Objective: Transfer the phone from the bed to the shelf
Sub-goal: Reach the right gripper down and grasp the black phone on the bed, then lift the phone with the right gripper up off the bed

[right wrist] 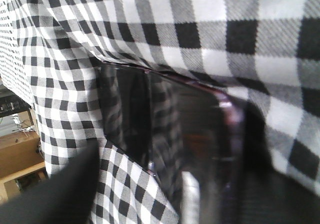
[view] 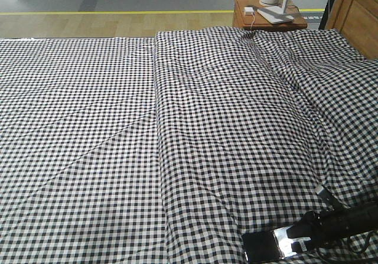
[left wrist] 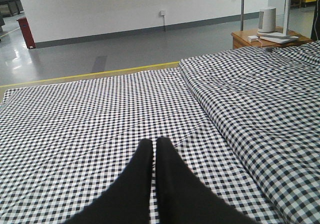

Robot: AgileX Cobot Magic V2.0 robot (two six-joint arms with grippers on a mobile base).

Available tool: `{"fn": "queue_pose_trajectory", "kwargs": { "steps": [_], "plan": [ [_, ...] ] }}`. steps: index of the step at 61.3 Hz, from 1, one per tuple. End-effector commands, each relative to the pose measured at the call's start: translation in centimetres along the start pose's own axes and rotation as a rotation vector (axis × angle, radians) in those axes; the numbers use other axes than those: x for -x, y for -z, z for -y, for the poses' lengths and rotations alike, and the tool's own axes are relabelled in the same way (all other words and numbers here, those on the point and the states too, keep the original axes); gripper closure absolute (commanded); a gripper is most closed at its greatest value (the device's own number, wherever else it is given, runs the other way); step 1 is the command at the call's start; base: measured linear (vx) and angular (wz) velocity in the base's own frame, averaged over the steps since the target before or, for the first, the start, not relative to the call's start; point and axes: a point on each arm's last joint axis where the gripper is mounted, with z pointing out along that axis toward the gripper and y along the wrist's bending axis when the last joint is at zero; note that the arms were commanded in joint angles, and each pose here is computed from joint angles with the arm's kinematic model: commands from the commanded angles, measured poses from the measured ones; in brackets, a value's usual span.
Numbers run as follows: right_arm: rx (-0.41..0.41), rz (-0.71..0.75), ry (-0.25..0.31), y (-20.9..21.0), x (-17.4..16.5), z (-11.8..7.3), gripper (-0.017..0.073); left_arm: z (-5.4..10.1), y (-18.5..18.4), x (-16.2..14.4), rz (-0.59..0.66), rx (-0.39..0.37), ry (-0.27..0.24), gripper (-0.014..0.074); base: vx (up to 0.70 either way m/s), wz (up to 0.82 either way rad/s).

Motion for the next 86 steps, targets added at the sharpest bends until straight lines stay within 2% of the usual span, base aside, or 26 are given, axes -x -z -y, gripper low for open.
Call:
{"fn": "queue_pose_trajectory", "kwargs": {
  "steps": [1,10,17,23,37,45,53,65,79,86],
  "plan": [
    [0.045,0.021,0.061,1.8,1.0,-1.6,0.0292,-0.1,0.2,1.4,0.1,0.006,0.014,0.0592,0.0,0.0],
    [0.041,0.007,0.09,1.8,0.9,-1.6,0.0575,-0.1,0.2,1.4,0.1,0.006,0.014,0.0592,0.0,0.0],
    [0.05,-0.004,0.094,1.8,0.8,-1.6,0.0571,-0.1,0.2,1.4,0.1,0.006,0.014,0.0592,0.0,0.0],
    [0.092,-0.016,0.109,1.9,0.7,-2.1,0.0571,-0.1,0.2,1.4,0.1,0.006,0.014,0.0592,0.0,0.0],
    [0.198,-0.019,0.152,3.6,1.2,-4.4,0.0567,-0.1,0.2,1.4,0.1,0.006,0.014,0.0592,0.0,0.0],
    [0.174,0.006,0.083,5.3,2.0,-6.0,0.0566,-0.1,0.2,1.4,0.1,0.006,0.014,0.0592,0.0,0.0],
    [0.132,0.053,0.074,8.1,3.1,-8.6,0.0566,-0.1,0.2,1.4,0.1,0.006,0.014,0.0592,0.0,0.0],
    [0.1,0.179,0.211,12.6,3.3,-14.3,0.0564,-0.1,0.2,1.4,0.1,0.006,0.014,0.0592,0.0,0.0],
    [0.094,0.28,0.275,15.5,1.6,-19.4,0.0563,-0.1,0.2,1.4,0.1,0.006,0.014,0.0592,0.0,0.0],
    [0.093,0.325,0.332,16.3,-0.1,-22.0,0.0562,-0.1,0.2,1.4,0.1,0.006,0.014,0.0592,0.0,0.0]
  ]
}}
